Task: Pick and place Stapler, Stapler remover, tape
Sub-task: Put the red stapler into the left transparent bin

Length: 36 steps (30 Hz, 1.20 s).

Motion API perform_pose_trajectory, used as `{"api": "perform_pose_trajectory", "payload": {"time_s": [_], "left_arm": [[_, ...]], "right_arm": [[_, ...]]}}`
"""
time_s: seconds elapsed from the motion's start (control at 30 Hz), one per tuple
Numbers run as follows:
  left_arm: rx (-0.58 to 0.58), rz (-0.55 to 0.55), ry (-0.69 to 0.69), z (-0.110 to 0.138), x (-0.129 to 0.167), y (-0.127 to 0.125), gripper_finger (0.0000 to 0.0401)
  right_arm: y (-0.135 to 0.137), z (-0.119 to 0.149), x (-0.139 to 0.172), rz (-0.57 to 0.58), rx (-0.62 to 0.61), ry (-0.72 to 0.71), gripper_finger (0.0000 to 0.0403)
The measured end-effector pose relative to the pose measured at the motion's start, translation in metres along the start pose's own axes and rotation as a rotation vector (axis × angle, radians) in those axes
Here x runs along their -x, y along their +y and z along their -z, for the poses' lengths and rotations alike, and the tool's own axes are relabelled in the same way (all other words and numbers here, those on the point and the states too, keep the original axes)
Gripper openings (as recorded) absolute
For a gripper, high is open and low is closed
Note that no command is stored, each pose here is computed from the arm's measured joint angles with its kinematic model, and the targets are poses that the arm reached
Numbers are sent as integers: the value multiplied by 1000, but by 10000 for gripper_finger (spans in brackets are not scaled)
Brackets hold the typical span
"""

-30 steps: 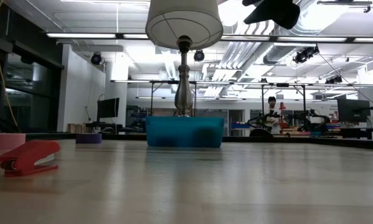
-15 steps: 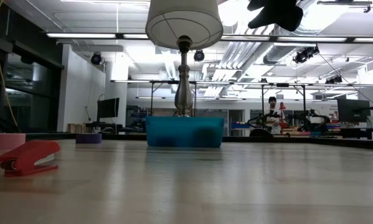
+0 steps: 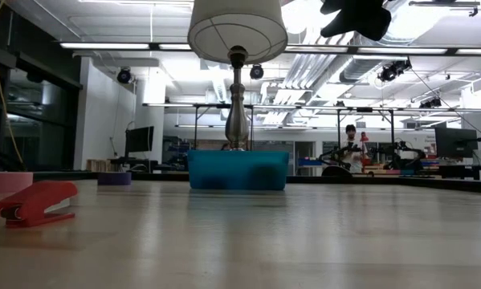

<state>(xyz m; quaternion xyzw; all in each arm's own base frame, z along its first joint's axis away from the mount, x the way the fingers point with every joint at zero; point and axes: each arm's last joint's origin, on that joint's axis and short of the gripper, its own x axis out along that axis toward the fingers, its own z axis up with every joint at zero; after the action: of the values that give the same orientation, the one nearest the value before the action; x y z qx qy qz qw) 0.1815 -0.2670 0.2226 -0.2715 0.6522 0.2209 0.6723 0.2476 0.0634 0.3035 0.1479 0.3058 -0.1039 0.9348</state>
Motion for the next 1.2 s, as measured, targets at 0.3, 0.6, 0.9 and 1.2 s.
{"api": "perform_pose_trajectory", "payload": {"time_s": [0.3,0.6,0.9,1.2], "left_arm": [[-4,12,6,-11,3,-1,203],[59,18,-111,-32,40,-2,209],[242,97,-202,-80,42,-13,209],[272,17,-181,-124,13,-18,209]], "right_arm": [[0,1,0,2,4,12,186],[-3,4,0,27,-29,43,186],[-7,10,1,96,-99,79,186],[-9,13,1,118,-119,107,186]]}}
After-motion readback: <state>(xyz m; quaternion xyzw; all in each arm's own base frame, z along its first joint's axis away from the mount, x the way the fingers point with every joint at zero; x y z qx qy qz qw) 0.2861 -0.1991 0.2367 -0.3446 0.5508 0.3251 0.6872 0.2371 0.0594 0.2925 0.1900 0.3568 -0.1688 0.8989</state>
